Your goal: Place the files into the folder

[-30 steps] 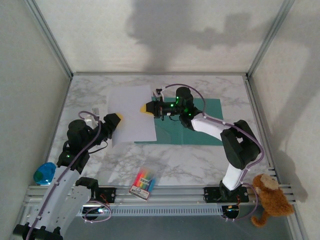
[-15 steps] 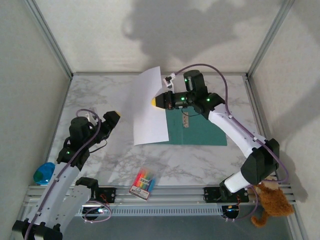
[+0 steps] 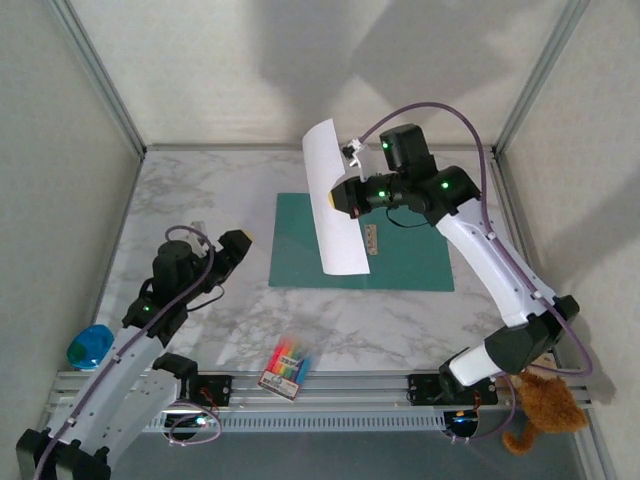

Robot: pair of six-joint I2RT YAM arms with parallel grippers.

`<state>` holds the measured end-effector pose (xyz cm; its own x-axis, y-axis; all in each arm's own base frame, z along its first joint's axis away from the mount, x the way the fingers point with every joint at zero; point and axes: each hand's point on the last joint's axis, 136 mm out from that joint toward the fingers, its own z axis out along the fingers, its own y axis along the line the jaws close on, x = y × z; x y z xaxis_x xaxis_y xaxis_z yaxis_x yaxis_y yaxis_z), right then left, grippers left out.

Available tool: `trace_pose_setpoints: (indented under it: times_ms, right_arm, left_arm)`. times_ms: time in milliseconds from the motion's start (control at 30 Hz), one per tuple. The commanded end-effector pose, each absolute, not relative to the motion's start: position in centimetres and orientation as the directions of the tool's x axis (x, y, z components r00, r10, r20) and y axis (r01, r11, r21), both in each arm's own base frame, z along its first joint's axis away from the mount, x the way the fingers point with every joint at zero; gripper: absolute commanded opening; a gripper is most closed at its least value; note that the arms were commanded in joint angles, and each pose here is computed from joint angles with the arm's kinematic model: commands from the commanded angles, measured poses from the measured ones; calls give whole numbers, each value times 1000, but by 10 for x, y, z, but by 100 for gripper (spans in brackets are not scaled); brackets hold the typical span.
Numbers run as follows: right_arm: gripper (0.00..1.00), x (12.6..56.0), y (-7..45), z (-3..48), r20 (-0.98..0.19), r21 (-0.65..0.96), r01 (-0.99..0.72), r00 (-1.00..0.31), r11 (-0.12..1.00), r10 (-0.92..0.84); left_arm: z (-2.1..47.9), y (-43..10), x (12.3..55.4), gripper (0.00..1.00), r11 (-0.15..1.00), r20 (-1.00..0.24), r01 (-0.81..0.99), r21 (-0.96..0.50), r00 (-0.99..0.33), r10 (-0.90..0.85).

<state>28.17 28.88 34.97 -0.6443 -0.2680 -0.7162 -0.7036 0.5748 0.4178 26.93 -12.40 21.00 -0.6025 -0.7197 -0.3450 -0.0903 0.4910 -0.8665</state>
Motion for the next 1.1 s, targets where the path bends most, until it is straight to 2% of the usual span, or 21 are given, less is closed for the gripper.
trace_pose_setpoints:
  times_ms: [0,200,467,633,833,1067]
  right_arm:
    - [0,268,274,358,-745,348,-743,-589,571,-313]
    - [0,261,273,361,-784,307,-788,-527,534,-327]
    - [0,287,265,354,-803,197,-777,-477,598,-356]
    - [0,299,273,367,-833,150,-804,-417,576,-364]
    - [0,293,280,383,-863,129,-849,-351,513,-363]
    - [0,297,279,380,-857,148,-828,-380,540,-348]
  left_arm:
    - [209,-132,274,86,474,-344,-85,-877,-578,-740]
    - [203,-167,282,88,497,-365,-40,-867,-627,-688]
    - [194,-182,312,89,564,-446,-1,-826,-611,-654]
    - [185,-202,330,89,559,-429,11,-829,-655,-622]
    - [159,-220,345,86,582,-410,1,-813,-711,-572]
    - [128,-241,356,81,596,-367,-2,-803,-786,-497]
